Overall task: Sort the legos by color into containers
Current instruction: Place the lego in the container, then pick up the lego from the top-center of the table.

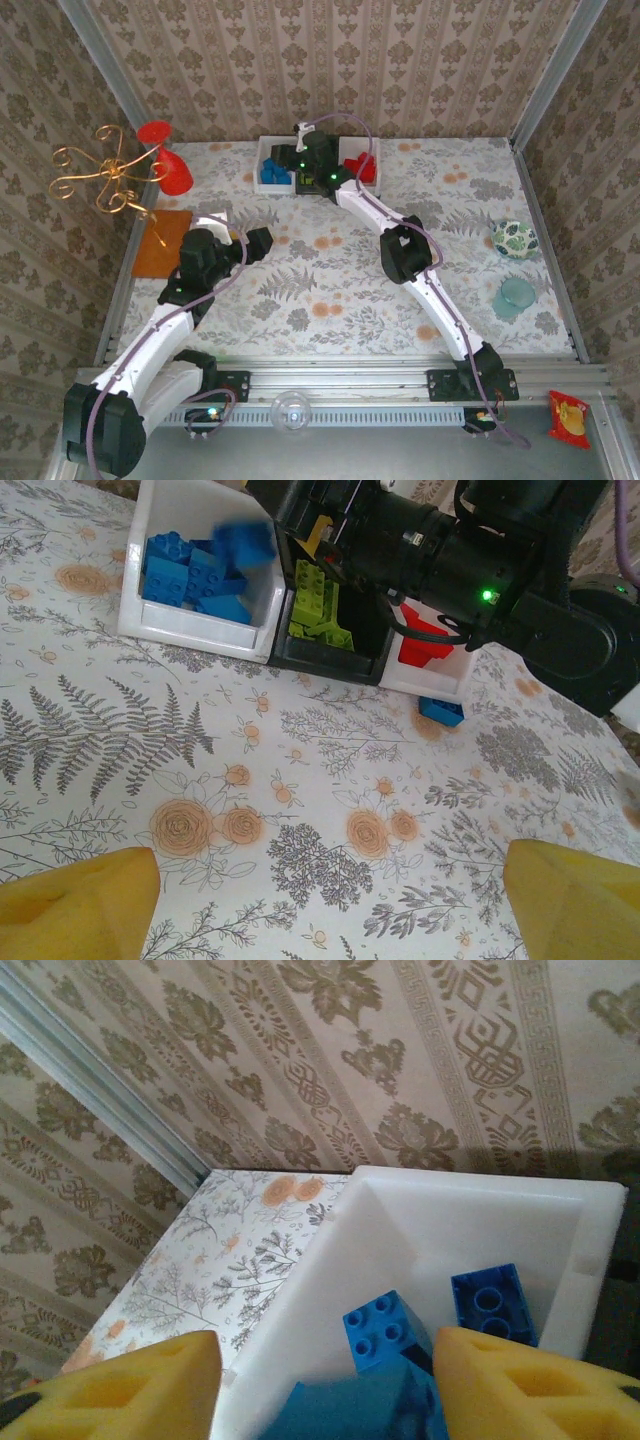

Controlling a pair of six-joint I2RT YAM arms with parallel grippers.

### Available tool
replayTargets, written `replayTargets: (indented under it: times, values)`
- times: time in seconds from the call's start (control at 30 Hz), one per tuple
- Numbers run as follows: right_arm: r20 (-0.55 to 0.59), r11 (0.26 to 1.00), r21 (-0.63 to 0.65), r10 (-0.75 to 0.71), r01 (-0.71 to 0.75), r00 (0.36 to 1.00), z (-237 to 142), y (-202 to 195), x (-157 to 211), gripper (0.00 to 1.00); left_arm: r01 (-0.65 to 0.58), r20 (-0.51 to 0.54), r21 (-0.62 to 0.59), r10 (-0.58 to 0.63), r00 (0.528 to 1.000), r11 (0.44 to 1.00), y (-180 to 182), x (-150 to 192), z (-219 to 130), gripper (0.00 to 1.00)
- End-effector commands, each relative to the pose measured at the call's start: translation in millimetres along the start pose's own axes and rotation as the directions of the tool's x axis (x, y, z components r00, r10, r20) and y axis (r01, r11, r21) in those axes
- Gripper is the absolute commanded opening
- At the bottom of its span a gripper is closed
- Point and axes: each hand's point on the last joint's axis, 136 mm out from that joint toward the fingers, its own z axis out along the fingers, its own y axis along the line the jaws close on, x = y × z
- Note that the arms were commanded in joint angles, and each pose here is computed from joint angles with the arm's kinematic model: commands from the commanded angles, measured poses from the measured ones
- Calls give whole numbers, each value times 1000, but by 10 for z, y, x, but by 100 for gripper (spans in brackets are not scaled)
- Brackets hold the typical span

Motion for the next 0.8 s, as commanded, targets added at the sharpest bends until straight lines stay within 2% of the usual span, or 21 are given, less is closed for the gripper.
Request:
replayTargets:
  times: [0.0, 0.17, 0.3, 0.4, 0.5, 0.6, 0.77]
  values:
    - [51, 1000, -8, -2, 3, 999, -60, 25, -278, 68, 13, -13, 5, -13, 1000, 1000, 25, 43, 5, 90]
    - [37, 999, -46, -8, 10, 999, -187, 170, -469, 72, 21, -17, 17, -20, 1000, 1000, 11, 56, 20, 90]
    - [-23, 997, -74, -15, 13, 1000, -340, 278, -527, 73, 22, -14, 30, -22, 1000, 999, -18, 41, 13, 90]
    - [-94, 998, -65, -29, 22, 995, -517, 268, -452, 76, 32, -2, 51, -32, 999, 998, -60, 10, 5, 90]
    - [-96, 997, -37, -67, 64, 993, -850, 257, -514, 77, 48, 26, 95, -50, 998, 994, -133, -36, 13, 90]
    - [-130, 994, 44, -93, 100, 987, -1246, 61, -389, 79, 47, 42, 134, -53, 998, 990, -223, -62, 55, 91]
    - [-235, 935, 308, -107, 178, 966, -1998, -512, -9, 82, 10, 20, 177, -14, 1000, 984, -400, -22, 226, 92]
